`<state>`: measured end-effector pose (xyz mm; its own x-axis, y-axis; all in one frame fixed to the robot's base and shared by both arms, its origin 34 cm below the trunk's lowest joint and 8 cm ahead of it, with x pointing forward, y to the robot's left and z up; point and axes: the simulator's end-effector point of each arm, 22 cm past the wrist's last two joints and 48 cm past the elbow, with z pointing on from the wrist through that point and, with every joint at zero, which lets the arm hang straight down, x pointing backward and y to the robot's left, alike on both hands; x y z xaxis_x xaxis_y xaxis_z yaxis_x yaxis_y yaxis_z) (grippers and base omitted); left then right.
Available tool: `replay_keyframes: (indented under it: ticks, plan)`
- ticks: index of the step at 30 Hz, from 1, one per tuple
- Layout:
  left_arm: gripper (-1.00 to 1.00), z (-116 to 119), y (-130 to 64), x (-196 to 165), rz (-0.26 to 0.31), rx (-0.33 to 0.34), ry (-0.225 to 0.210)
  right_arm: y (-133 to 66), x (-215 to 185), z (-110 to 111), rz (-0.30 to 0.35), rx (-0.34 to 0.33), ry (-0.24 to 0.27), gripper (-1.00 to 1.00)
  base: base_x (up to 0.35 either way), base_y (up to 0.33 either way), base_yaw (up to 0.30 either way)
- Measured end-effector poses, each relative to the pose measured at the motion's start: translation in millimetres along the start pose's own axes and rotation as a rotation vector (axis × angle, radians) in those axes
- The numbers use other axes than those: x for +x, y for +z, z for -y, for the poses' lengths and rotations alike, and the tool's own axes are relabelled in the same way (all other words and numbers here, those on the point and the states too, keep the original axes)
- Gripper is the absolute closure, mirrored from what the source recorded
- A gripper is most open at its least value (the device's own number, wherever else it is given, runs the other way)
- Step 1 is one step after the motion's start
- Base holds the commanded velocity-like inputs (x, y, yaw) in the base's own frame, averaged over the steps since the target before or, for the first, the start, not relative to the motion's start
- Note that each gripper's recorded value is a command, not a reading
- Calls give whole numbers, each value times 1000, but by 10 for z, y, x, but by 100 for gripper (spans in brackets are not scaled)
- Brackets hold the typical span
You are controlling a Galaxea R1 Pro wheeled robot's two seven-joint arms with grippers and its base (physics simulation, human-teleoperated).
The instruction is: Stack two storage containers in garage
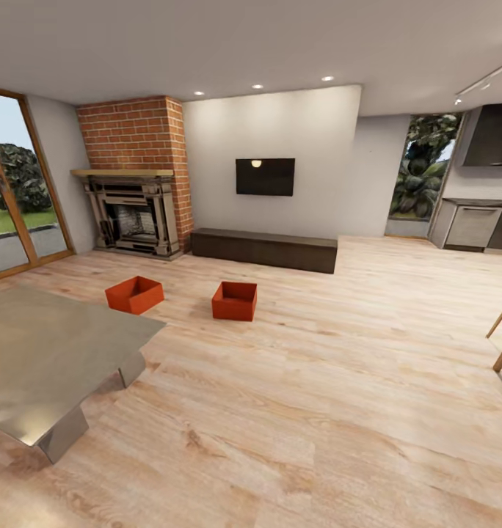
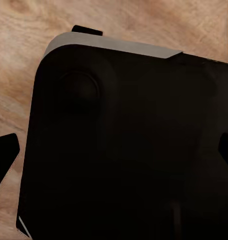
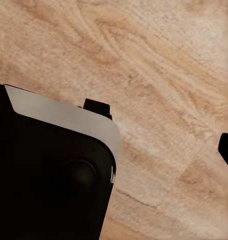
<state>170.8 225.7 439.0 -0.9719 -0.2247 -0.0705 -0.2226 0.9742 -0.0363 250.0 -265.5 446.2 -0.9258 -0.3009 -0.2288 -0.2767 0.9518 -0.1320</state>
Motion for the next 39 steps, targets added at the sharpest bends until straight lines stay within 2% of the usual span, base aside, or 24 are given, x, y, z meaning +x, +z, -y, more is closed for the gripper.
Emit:
replay_keyframes:
  ticks: [39]
  plan:
    - [-100, -2, 0, 5, -1, -1, -6, 0, 1, 3, 0, 0, -2, -100, 323, 0, 0]
